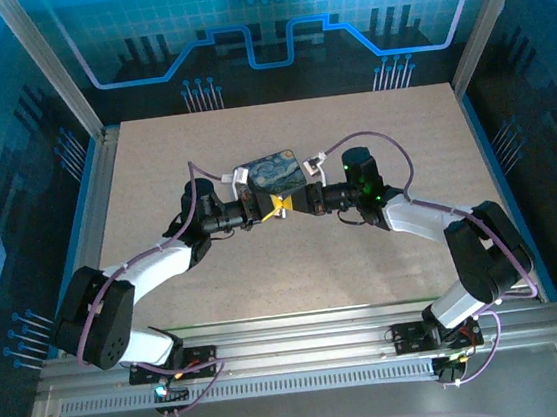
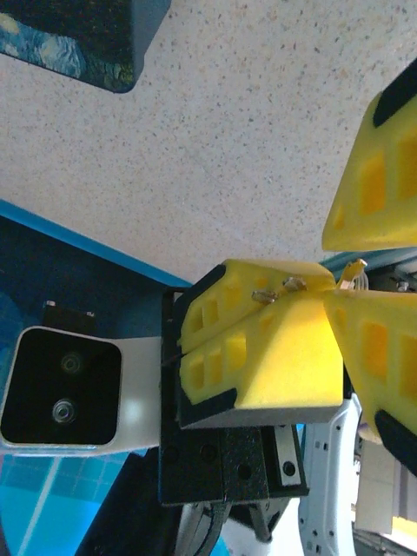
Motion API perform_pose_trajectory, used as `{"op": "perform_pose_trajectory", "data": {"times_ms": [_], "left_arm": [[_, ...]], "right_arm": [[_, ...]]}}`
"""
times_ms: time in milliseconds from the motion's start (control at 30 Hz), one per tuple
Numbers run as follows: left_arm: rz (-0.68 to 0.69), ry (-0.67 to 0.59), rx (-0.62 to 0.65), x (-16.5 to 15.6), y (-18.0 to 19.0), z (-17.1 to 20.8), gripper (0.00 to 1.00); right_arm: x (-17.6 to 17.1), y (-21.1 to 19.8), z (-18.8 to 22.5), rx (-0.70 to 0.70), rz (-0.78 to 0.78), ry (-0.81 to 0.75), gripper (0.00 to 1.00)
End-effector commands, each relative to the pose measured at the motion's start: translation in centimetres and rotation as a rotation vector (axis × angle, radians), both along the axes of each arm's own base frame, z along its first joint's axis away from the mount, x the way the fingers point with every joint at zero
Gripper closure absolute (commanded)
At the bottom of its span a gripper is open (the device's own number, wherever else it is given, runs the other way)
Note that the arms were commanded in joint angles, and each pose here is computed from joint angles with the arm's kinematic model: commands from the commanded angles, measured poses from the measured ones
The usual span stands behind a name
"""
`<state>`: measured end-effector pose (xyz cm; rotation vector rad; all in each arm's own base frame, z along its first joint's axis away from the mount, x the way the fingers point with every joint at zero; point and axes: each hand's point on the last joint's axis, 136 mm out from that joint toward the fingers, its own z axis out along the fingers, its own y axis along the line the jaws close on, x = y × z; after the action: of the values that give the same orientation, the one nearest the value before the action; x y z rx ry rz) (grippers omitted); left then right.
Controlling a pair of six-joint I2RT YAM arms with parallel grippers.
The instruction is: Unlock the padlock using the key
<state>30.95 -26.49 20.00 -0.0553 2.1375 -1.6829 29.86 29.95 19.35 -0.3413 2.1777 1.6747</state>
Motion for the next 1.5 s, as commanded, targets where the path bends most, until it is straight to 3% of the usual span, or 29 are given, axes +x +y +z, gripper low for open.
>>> {"op": "perform_pose_trajectory", "data": {"times_ms": [0,333,700,900,1000,1367,1467], "left_arm": [[-0.071,-0.047,-0.050,-0.8,-0.9,1.7,1.00],[-0.056,-0.036,-0.054,-0.6,-0.7,1.3,1.00],[0.002,-0.037,0.038,-0.5,0.5,0.8,0.72],[0.018,-0.034,0.051,-0.3,1.1,0.5,0.65],[0.021,-0.040,0.128,-0.4,1.5,-0.2,0.62],[-0.006,-0.110,0.331,-1.6,2.8,-0.6,0.63],[-0.027,-0.137,0.319,-1.8,2.3,-0.1,0.63]], "right_arm": [[0.1,0.3,0.6,0.037,0.009,-0.020,0.83],[0.3,0.0,1.1,0.065,-0.019,-0.034,1.00],[0.1,-1.0,-0.2,0.005,-0.023,-0.041,1.00],[-0.3,-1.2,-0.7,-0.052,-0.008,-0.053,1.00],[-0.5,-1.7,-1.2,-0.117,-0.003,-0.064,1.00],[-0.9,-3.2,-2.4,-0.349,0.012,-0.046,1.00],[-1.2,-3.3,-2.3,-0.356,0.018,-0.051,1.00]]}}
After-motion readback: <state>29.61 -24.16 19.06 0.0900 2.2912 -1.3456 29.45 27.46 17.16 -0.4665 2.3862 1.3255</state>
